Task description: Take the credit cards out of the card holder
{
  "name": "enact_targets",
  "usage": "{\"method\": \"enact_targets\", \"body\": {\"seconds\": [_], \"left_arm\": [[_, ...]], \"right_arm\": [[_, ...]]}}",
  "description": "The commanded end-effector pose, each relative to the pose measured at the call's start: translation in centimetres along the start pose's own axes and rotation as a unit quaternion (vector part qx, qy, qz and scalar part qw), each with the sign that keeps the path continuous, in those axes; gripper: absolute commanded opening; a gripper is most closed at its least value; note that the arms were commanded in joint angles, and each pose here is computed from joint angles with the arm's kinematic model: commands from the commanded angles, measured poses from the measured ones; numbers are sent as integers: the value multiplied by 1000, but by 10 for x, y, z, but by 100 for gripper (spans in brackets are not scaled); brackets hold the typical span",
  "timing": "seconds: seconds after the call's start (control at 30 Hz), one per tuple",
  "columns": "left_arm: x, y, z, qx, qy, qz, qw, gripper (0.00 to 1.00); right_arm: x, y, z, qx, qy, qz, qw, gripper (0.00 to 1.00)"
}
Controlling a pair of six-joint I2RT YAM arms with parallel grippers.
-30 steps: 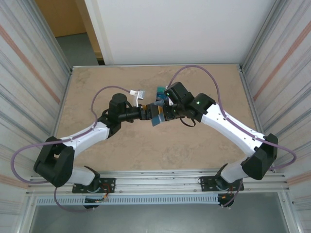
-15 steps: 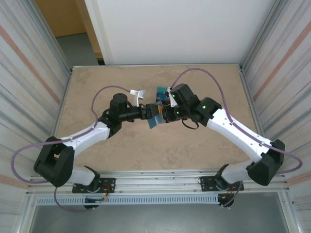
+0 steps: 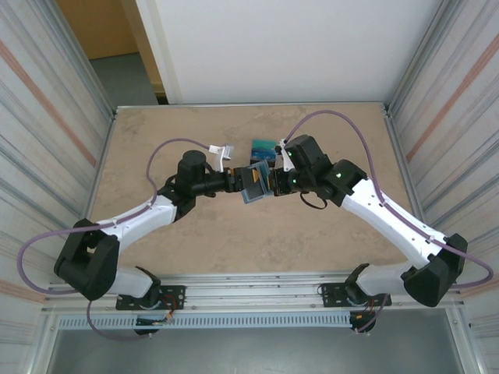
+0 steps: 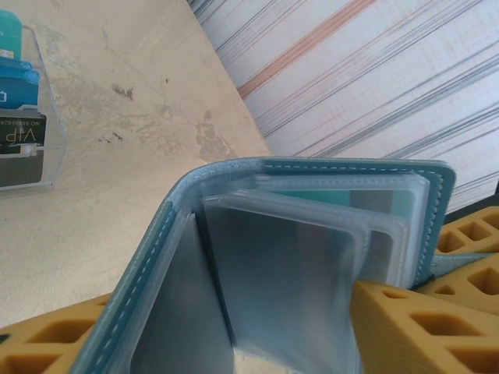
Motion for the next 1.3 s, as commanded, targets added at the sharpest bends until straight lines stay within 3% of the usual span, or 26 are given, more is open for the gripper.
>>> {"method": "enact_targets", "body": {"seconds": [0.0, 0.2, 0.5, 0.73, 0.8, 0.87, 1.13, 1.27], "left_arm": [[-5, 0, 6, -7, -4, -4, 1000, 62], [-10, 1, 6, -3, -7, -18, 1000, 66], [-20, 1, 5, 6, -17, -47, 999, 99], [-17, -2, 6, 9, -13, -35, 999, 98], [-13, -4, 5, 10, -7, -28, 1000, 90], [-9, -5, 4, 12, -1, -21, 1000, 73], [-4, -8, 2, 17, 1, -10, 1000, 40], [-3, -8, 1, 20, -1, -9, 1000, 23]], "right_arm": [[3, 9, 8, -41, -9, 41, 998, 0], [-6, 8, 7, -66, -45, 108, 991, 0], [-16, 12, 3, -72, -63, 90, 991, 0], [-20, 10, 3, -43, -70, 30, 996, 0], [-19, 11, 3, -24, -64, -10, 998, 0], [-16, 11, 4, -18, -57, -17, 998, 0], [-10, 16, 10, -40, -54, 13, 998, 0], [-8, 17, 14, -65, -60, 73, 993, 0]]}}
Point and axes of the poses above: each hand's point on the last joint's axis, 136 mm out from that joint toward the fingers, its own y axis back along the fingers, its own x axis along the line the jaws close on, z = x × y, the point moved 10 cm from there along y, back along the fingers, and after that the axes turned 13 degrees about y, right-handed, at the moved point
